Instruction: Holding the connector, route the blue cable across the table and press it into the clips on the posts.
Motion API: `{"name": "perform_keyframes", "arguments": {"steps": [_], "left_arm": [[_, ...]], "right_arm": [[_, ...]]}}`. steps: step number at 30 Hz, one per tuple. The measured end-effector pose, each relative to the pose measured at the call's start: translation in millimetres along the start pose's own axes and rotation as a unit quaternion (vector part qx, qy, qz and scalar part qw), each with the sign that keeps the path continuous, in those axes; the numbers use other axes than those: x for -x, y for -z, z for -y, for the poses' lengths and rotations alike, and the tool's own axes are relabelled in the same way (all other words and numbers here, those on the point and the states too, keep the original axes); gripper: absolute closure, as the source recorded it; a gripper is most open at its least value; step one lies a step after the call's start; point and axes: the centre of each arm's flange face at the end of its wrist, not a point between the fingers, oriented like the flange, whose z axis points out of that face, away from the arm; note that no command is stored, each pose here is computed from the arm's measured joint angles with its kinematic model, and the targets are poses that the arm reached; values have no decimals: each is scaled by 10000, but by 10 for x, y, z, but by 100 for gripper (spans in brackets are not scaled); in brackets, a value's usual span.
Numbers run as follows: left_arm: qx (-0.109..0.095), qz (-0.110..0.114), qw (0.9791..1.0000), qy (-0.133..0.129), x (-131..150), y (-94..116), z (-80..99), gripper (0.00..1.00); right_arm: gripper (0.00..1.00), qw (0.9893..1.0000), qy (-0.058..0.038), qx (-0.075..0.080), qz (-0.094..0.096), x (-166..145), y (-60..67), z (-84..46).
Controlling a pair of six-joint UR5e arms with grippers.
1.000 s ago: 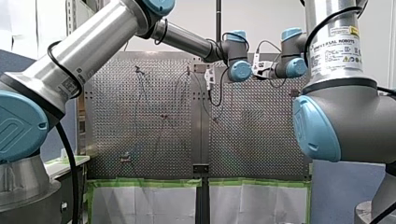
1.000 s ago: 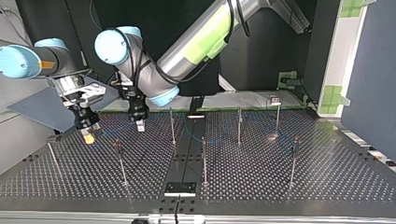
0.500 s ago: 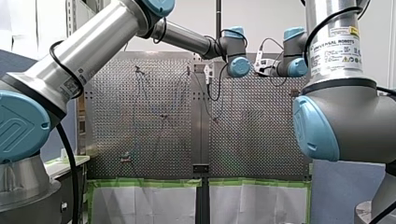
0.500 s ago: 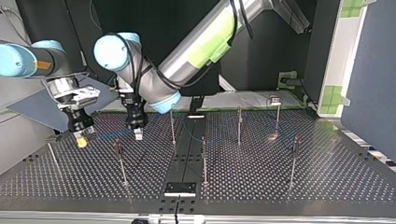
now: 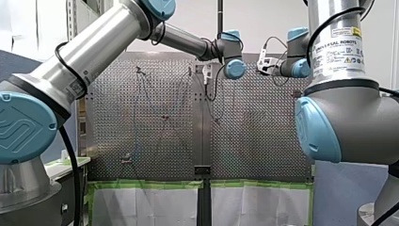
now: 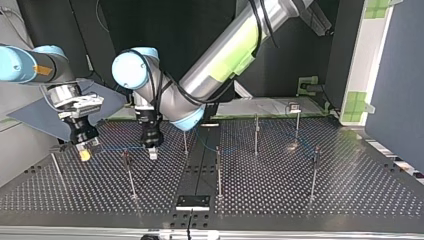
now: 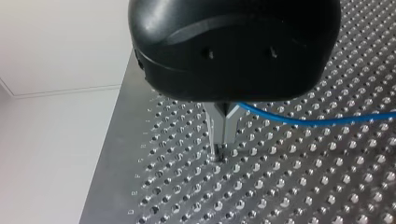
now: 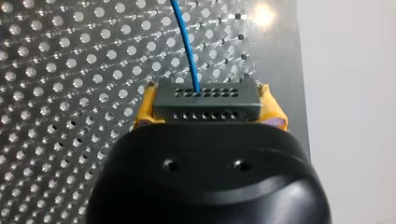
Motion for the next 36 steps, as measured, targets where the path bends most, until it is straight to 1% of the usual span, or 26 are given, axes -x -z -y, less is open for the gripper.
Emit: {"name": "perform_keyframes", "arguments": {"steps": [7, 13, 18, 23, 30, 36], "left_arm": [[-224, 74, 9997, -5, -8, -133, -45, 99], [-408, 148, 9991, 5, -1, -190, -41, 99], [-480, 185, 9987, 2, 6, -204, -32, 99], [-638, 233, 9977, 6, 15, -207, -1, 99], [-744, 254, 9969, 0, 12, -219, 11, 99], [-825, 220, 9963, -53, -134, -315, -14, 99]], "right_arm": [[100, 10000, 8, -18, -37, -8, -9, -5], [100, 10000, 20, -2, -70, -19, -12, -27], [100, 9999, 16, 42, -116, -38, -5, -82], [100, 9998, 35, 86, -162, -61, 5, -141], [100, 9998, 42, 119, -178, -67, 14, -178], [100, 9997, 41, 132, -179, -45, 10, -197]]}}
